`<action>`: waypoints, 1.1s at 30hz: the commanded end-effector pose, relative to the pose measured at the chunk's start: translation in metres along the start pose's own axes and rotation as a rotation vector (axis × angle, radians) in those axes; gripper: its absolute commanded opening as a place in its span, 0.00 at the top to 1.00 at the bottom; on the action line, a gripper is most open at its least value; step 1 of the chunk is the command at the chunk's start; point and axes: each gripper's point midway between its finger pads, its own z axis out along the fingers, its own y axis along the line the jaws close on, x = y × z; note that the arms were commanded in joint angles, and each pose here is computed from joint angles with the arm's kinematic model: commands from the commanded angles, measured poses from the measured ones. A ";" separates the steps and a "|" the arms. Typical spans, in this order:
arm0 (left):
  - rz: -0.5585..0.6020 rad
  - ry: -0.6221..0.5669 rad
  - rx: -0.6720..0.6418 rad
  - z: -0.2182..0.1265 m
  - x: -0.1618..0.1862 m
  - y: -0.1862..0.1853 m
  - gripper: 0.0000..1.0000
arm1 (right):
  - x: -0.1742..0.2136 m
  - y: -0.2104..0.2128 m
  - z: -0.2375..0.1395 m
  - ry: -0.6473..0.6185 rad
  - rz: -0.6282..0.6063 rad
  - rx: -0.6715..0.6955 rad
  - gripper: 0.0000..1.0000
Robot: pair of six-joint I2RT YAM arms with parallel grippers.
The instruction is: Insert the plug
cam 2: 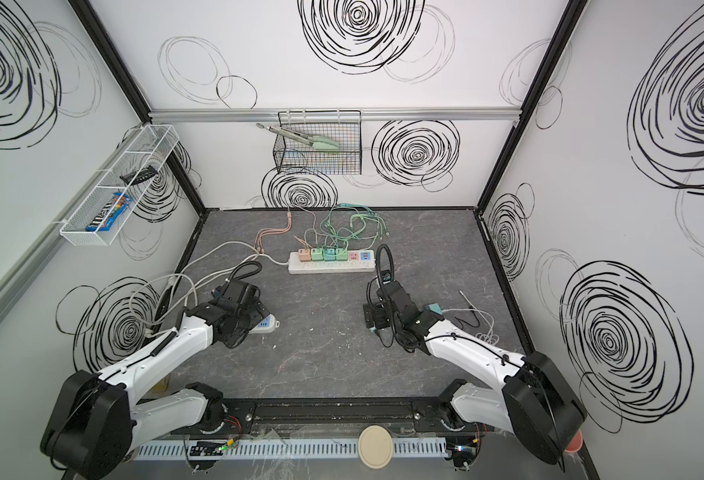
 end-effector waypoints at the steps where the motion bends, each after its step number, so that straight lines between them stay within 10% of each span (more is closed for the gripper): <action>1: -0.059 0.075 -0.075 0.014 0.006 0.026 0.04 | -0.019 0.005 0.000 -0.043 0.005 -0.015 0.03; 21: -0.106 -0.141 -0.213 0.035 -0.053 0.050 0.01 | -0.023 0.008 -0.003 -0.058 0.006 -0.026 0.03; 33: 0.013 -0.052 -0.085 0.034 -0.007 0.001 0.33 | -0.021 0.004 -0.004 -0.061 -0.002 -0.010 0.03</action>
